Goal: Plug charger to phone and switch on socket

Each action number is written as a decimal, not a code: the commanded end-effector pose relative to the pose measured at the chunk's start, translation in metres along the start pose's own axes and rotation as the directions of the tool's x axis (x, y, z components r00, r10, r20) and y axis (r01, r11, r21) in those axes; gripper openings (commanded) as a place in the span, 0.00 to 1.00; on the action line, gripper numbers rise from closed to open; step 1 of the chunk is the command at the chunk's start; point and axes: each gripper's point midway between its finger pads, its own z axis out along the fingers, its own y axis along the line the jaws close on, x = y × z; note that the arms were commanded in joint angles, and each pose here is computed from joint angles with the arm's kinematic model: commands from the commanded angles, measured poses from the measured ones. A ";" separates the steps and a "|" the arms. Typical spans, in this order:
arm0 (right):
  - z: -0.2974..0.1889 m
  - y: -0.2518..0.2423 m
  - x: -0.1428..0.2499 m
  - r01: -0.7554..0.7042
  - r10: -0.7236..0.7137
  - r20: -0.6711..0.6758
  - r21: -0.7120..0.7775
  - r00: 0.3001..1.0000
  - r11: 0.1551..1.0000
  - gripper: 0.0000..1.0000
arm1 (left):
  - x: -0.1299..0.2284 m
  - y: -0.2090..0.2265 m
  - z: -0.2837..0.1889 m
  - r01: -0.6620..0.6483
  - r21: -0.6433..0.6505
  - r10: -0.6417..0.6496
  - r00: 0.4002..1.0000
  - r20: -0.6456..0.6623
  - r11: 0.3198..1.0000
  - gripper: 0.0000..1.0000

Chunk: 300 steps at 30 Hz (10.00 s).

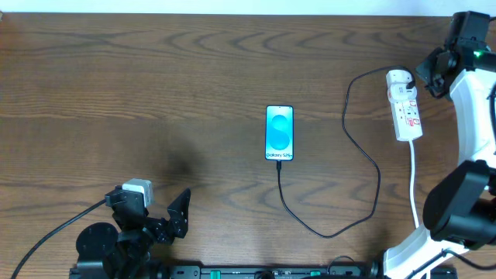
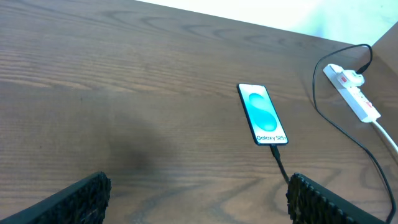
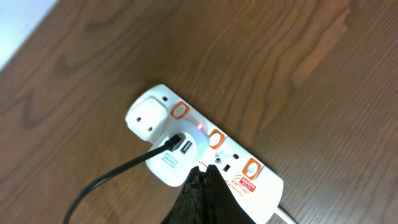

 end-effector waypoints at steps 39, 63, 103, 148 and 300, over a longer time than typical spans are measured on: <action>-0.370 0.031 -0.013 0.260 0.121 0.446 -0.699 0.887 0.666 0.01 | 0.040 0.005 -0.022 0.043 -0.054 -0.046 0.996 -0.071 0.998 0.91; -0.377 0.043 0.010 0.320 0.098 0.466 -0.729 0.879 0.605 0.01 | -0.073 -0.007 -0.032 -0.122 -0.049 0.131 0.913 0.387 0.991 0.91; -0.410 0.035 0.026 0.397 0.130 0.554 -0.723 0.823 0.566 0.01 | -0.024 0.084 0.054 -0.017 -0.277 0.149 0.875 0.461 0.961 0.91; -0.408 0.033 0.025 0.390 0.130 0.553 -0.717 0.823 0.578 0.03 | 0.009 0.084 0.070 -0.023 -0.260 0.111 0.937 0.332 0.965 0.91; -0.128 -0.053 0.214 0.572 -0.078 0.735 -0.450 0.673 0.686 0.99 | 0.010 0.083 0.071 -0.026 -0.254 0.111 0.938 0.329 0.967 0.91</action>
